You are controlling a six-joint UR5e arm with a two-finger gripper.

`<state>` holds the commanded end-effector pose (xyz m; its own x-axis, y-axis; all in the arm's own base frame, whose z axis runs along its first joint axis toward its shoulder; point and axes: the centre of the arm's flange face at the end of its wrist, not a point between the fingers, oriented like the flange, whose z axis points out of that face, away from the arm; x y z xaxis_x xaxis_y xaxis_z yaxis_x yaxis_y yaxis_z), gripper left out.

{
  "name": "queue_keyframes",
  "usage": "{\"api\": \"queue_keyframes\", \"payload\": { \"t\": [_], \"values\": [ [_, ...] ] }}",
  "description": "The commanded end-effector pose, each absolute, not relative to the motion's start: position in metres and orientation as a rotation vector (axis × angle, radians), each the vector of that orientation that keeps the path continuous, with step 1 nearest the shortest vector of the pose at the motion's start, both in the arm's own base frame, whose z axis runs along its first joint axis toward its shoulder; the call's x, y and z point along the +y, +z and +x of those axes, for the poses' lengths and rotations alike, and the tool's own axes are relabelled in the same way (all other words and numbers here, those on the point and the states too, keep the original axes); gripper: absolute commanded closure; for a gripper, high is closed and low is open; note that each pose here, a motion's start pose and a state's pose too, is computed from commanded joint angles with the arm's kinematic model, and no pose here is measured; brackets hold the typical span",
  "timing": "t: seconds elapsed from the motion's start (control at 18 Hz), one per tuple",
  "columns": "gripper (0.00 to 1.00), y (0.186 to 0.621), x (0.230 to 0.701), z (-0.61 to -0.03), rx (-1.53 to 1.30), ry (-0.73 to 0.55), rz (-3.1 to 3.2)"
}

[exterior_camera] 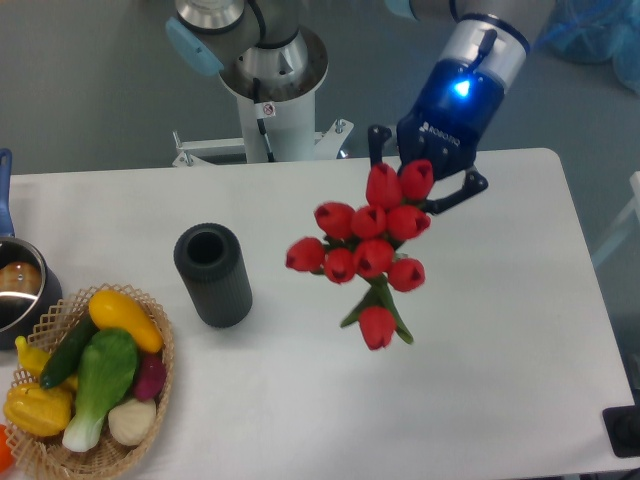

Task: Insert the flowers into the vase
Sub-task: 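Carry the tulip bunch over to the black vase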

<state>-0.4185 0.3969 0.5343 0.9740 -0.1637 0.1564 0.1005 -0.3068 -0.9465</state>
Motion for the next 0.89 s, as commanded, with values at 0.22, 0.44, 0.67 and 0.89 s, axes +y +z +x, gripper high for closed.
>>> {"api": "queue_keyframes", "payload": {
  "t": [0.22, 0.44, 0.67, 0.89],
  "values": [
    [1.00, 0.531, 0.382, -0.376, 0.053, -0.334, -1.781],
    [1.00, 0.527, 0.377, -0.341, 0.071, -0.387, -1.726],
    [1.00, 0.514, 0.383, -0.316, 0.088, -0.456, -1.692],
    [1.00, 0.505, 0.394, -0.303, 0.102, -0.515, -1.671]
  ]
}}
